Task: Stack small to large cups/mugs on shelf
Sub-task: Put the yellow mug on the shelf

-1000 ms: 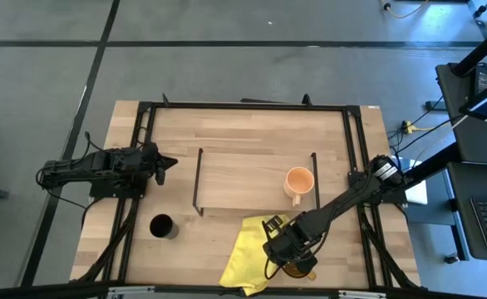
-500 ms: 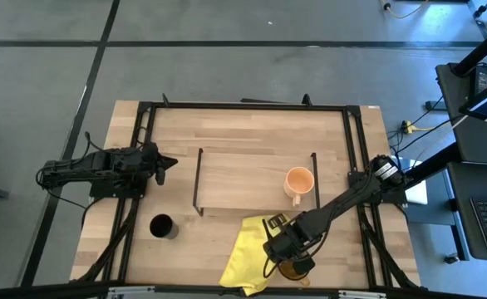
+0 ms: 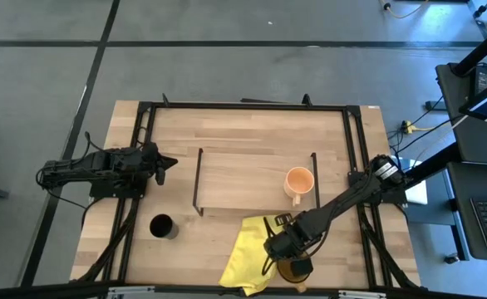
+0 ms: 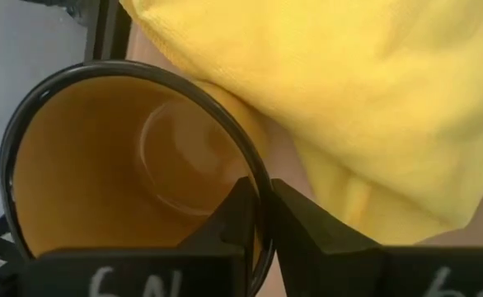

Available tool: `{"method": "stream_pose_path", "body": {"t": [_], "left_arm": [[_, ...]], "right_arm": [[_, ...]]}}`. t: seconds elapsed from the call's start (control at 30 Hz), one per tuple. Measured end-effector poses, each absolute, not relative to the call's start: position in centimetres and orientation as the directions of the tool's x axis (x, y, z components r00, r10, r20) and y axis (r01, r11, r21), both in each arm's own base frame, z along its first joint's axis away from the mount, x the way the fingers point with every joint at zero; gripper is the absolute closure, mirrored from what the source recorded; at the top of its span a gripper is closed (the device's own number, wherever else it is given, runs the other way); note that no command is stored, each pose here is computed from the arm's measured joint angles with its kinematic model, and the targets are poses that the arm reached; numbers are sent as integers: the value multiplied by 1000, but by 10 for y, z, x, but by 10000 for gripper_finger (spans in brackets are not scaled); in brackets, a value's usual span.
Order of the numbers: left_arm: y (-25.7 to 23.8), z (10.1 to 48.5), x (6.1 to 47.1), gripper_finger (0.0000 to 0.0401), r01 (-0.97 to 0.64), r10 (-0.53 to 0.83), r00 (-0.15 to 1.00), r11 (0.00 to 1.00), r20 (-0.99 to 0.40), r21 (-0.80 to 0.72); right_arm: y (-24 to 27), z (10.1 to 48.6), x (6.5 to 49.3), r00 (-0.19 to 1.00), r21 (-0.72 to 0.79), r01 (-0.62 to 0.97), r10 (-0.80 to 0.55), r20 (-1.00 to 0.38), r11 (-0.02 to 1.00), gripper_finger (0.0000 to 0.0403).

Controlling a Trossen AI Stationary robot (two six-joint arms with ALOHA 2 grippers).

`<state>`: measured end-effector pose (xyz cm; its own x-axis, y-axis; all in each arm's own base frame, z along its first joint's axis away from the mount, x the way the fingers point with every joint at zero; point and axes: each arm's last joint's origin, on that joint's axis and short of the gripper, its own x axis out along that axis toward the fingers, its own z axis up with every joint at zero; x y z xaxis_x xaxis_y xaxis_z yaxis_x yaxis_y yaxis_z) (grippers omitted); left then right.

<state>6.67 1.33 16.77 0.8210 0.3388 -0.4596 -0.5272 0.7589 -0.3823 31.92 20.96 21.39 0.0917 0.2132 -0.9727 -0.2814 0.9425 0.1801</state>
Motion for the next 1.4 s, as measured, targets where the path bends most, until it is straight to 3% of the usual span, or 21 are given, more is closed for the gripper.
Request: {"method": "stream_pose_path", "body": {"t": [1.4], "left_arm": [[13,168,67,381,-527,339,821,759,-460,-382]], "right_arm": [[197,230,338,160,226,-117,243,-957,967,385]]}}
